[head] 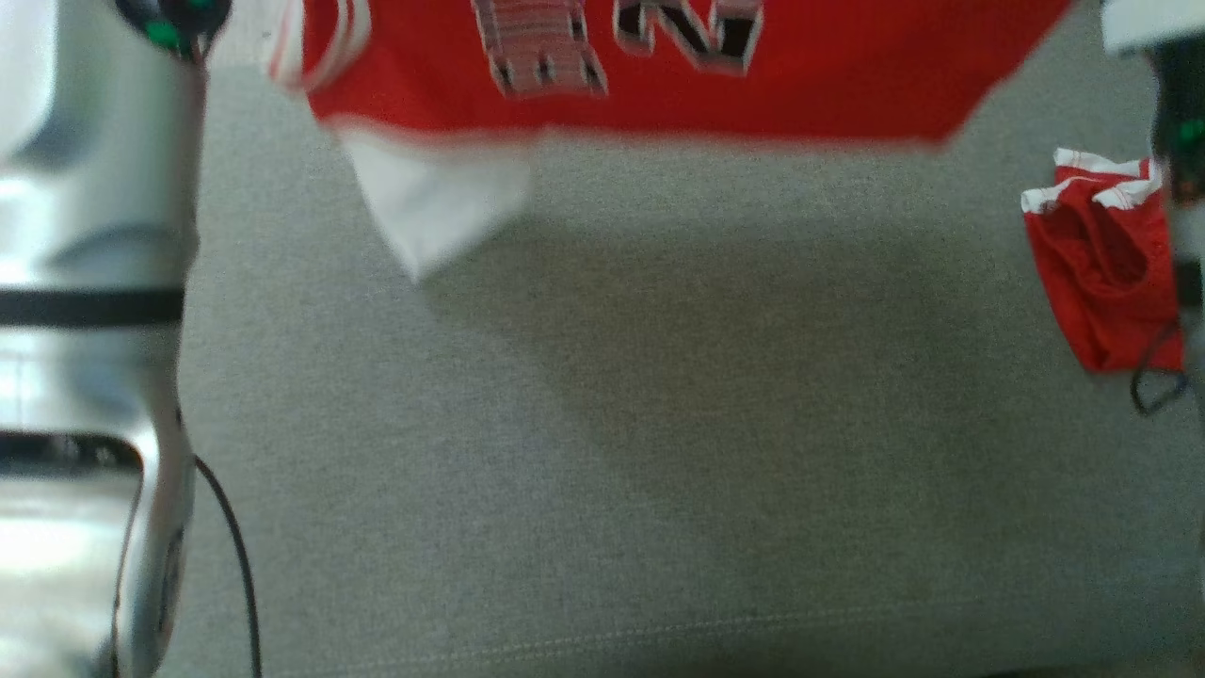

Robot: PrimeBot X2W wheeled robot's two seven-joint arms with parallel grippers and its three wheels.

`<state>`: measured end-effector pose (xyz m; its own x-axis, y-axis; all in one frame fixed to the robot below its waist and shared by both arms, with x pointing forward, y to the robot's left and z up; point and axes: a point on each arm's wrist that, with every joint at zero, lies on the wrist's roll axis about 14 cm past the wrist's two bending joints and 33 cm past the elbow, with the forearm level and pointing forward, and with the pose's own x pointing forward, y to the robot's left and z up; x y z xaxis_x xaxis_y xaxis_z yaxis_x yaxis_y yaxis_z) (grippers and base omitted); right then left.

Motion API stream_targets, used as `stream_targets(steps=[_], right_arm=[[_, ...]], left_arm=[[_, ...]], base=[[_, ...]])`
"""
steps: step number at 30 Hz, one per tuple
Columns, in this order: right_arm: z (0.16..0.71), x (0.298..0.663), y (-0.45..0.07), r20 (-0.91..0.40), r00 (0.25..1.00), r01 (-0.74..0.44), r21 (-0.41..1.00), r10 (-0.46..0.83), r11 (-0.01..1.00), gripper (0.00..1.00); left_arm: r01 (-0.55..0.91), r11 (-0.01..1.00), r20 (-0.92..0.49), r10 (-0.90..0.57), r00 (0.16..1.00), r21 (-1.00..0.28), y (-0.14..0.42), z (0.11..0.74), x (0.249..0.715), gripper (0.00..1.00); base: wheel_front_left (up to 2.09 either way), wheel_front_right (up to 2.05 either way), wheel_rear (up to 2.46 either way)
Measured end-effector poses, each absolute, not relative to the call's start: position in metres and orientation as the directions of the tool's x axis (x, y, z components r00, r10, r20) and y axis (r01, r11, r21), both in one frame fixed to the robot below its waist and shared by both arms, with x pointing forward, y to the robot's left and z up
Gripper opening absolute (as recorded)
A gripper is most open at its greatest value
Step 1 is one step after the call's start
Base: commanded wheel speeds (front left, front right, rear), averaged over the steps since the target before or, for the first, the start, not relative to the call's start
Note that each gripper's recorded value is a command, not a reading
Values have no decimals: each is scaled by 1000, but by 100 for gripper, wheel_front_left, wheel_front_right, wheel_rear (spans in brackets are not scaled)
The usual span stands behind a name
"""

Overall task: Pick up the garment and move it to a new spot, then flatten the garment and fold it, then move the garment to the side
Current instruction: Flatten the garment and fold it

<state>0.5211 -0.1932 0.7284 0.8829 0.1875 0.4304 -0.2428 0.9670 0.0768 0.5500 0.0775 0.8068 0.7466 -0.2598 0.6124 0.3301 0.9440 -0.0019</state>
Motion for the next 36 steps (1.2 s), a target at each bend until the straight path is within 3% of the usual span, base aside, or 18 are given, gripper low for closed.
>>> stream_targets(steps=[5,13,15,21,27,36], right_arm=[[714,555,-176,393,893,-253,33,220,967,0],[569,590,-143,41,960,-278,73,276,958,0],[543,593,-138,-14,958,-286,76,288,955,0],[497,592,-127,-92,945,-299,139,312,944,0],[440,542,-139,-202,931,-260,223,305,939,0],[399,442,-160,-293,913,-189,311,284,931,0]], left_arm=[[320,946,564,-240,790,-47,73,790,576,0],[228,955,110,-210,972,-190,83,583,611,0],[196,958,-3,-202,979,-208,87,533,606,0],[155,962,-153,-192,969,-225,98,464,591,0],[105,951,-173,-160,972,-290,112,439,553,0],[19,951,-234,-95,968,-308,136,405,440,0]], base=[[0,0,0],[0,0,0],[0,0,0],[0,0,0],[0,0,0],[0,0,0]])
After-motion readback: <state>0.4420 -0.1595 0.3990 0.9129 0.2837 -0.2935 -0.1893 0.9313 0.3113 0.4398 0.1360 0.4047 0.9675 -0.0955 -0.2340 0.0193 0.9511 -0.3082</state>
